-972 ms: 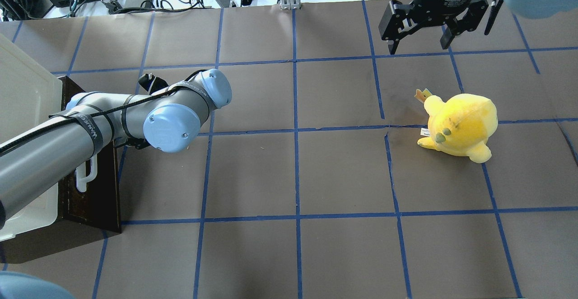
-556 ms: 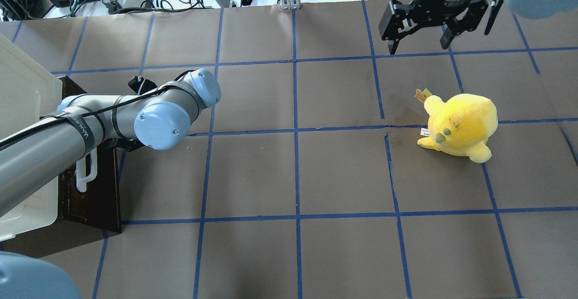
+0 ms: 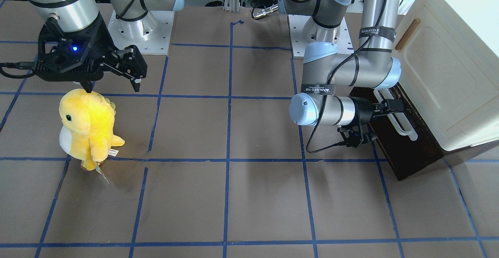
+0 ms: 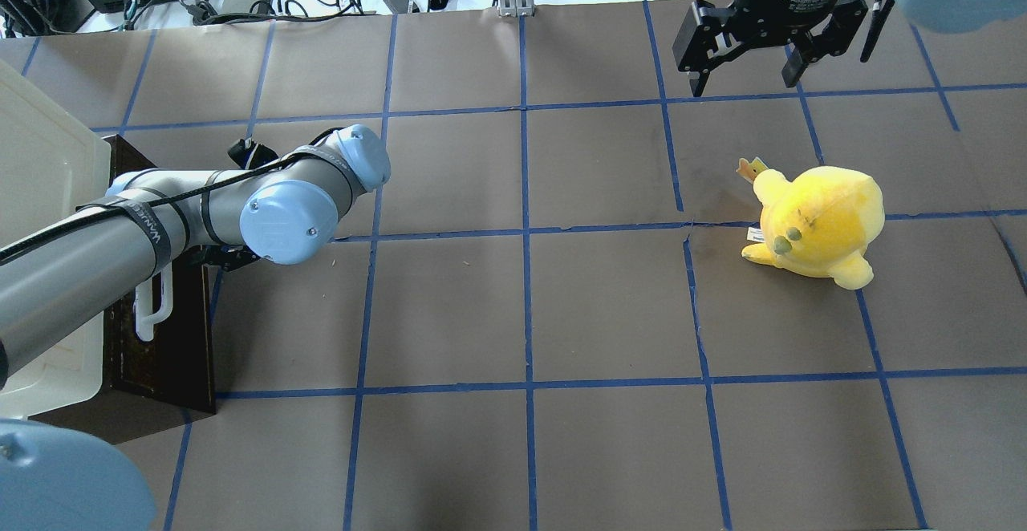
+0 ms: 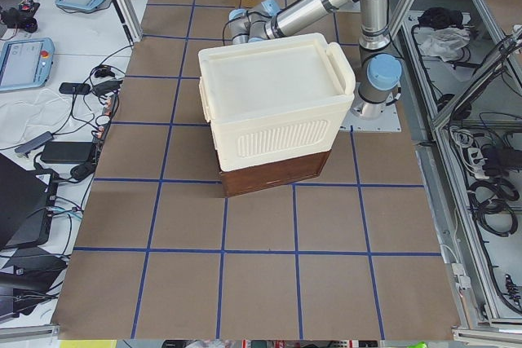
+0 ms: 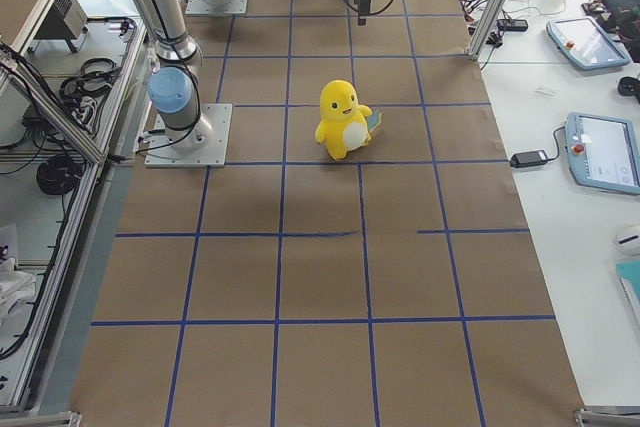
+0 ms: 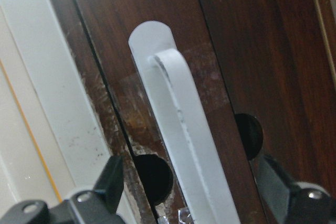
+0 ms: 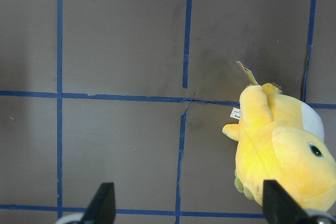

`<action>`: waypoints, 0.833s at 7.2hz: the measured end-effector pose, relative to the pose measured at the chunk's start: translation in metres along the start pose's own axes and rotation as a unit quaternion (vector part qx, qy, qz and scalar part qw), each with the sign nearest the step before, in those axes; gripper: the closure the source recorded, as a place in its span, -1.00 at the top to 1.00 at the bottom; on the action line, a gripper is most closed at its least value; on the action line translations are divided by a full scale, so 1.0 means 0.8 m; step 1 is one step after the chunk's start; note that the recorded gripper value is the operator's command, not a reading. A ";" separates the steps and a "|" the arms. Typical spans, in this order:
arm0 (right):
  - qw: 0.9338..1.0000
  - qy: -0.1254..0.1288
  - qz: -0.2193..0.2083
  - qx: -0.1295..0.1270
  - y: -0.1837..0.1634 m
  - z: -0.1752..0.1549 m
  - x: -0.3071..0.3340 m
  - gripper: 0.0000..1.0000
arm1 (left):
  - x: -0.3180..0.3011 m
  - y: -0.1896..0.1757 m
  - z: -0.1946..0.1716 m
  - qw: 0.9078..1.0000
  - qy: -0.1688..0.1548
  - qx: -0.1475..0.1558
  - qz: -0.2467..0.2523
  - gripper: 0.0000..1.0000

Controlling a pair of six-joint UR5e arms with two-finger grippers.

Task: Pull drawer sideways
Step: 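Lower the left gripper around the white handle of the wooden drawer, then close the left gripper on the white drawer handle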

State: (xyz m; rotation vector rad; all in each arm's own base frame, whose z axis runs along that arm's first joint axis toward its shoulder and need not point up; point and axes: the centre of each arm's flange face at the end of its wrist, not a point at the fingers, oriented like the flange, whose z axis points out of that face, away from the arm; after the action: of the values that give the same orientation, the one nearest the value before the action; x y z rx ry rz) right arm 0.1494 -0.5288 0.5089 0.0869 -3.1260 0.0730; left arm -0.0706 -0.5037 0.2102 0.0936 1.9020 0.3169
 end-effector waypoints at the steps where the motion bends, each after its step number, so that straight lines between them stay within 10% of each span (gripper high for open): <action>1: 1.000 0.000 0.000 0.000 0.000 0.000 0.000 1.00 | 0.002 -0.001 0.001 1.000 0.000 0.000 0.000 0.43; 6: 1.000 0.000 0.000 0.000 0.000 0.000 0.000 1.00 | 0.005 -0.006 0.001 1.000 0.001 0.002 -0.007 0.27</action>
State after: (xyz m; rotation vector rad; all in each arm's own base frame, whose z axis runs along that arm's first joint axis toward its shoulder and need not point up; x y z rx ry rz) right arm 0.1494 -0.5288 0.5089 0.0868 -3.1260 0.0731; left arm -0.0707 -0.5071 0.2050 0.0840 1.9050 0.3038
